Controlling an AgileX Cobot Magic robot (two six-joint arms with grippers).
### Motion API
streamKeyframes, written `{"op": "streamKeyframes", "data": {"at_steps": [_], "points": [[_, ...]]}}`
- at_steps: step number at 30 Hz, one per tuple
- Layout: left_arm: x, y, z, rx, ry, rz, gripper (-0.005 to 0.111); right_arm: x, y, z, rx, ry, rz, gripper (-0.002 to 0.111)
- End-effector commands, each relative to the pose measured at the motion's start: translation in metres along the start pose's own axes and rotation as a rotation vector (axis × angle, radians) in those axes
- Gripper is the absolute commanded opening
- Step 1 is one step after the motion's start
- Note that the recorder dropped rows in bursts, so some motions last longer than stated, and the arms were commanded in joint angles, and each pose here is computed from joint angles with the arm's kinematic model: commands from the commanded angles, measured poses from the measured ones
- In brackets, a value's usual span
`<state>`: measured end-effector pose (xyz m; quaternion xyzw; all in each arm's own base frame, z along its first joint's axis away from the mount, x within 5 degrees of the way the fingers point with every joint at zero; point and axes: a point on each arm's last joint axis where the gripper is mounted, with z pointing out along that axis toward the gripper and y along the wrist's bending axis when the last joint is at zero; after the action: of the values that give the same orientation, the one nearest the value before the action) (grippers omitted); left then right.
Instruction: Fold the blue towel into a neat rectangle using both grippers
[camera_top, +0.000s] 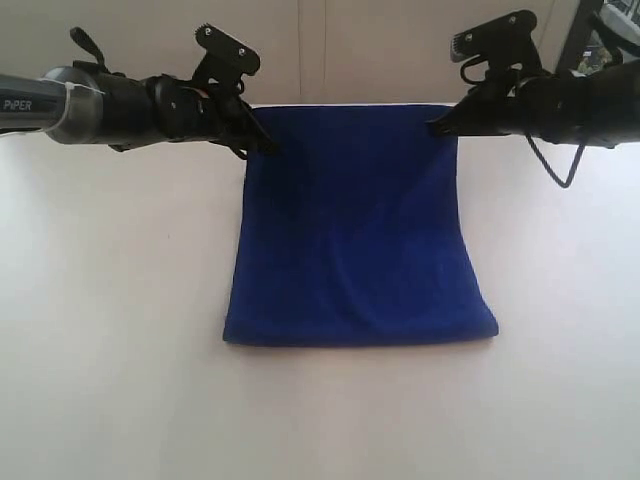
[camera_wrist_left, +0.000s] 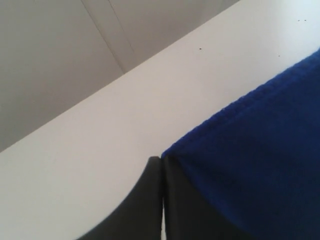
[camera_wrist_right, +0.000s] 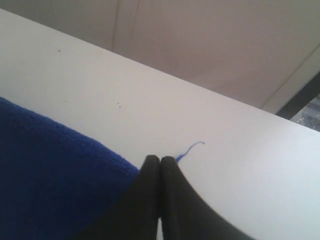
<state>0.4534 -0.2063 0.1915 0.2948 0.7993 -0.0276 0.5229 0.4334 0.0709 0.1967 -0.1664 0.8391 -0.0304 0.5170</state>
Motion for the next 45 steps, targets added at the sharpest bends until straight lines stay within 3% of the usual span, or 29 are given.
{"op": "streamKeyframes", "data": {"at_steps": [1,14,21,45], "points": [[-0.005,0.003,-0.001,-0.025,-0.033,-0.003,0.000,0.002,-0.005,0.006,0.029,-0.034,0.014,0.000],[-0.004,0.003,0.001,-0.036,-0.040,0.021,0.000,0.020,-0.001,0.022,0.043,-0.036,0.011,0.000],[0.016,-0.002,0.016,-0.043,-0.013,0.024,0.000,0.027,0.000,0.029,0.052,-0.044,0.009,0.000],[0.042,-0.005,0.037,-0.104,-0.032,-0.031,0.000,0.053,0.005,0.050,0.074,-0.059,0.011,0.000]]}}
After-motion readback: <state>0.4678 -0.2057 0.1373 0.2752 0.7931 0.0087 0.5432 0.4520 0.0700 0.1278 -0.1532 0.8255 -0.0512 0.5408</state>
